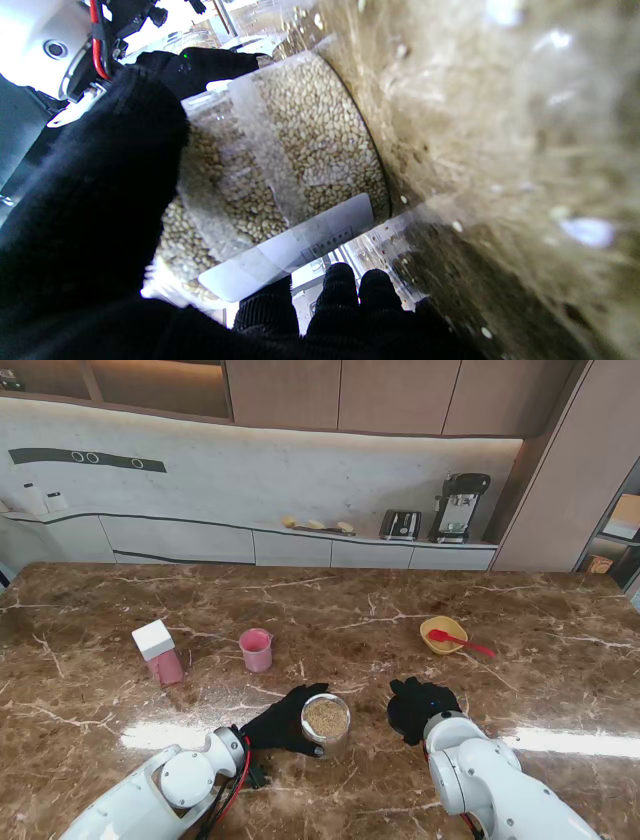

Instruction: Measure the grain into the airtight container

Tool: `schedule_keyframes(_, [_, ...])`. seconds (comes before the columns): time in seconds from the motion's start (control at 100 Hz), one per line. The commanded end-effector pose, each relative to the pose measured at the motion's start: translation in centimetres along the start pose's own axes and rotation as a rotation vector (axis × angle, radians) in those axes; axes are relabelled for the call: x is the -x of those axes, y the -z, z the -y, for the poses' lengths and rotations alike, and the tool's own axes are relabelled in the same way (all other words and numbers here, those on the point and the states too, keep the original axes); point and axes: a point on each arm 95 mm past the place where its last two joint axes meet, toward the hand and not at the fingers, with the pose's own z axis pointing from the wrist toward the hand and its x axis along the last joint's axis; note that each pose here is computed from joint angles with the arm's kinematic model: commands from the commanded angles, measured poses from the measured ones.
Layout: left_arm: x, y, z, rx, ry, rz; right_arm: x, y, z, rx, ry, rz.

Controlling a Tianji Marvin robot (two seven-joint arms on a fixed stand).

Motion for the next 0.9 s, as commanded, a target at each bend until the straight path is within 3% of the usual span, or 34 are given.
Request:
schedule_keyframes(0.0, [3.1,1.7,-2.3,0.046,0.021,0.104,0.0,-0.2,3.2,-0.075,-0.011,0.010])
schedule_keyframes(0.2, [3.2,1.7,-2.4,0.047,0.023,0.104,-0.4,-0.6,4.3,-0.003,-0.049,0.021])
schedule_keyframes(0.61, [3.3,1.8,-2.6,0.047,0.025,0.106,-0.8,-0.8,5.5,0.016,-0.037,0.000])
schedule_keyframes(0.89, [3.3,1.8,-2.7,0.048,0.024,0.107,-0.8,-1.2,5.7,0.090,-0.039,-0.032])
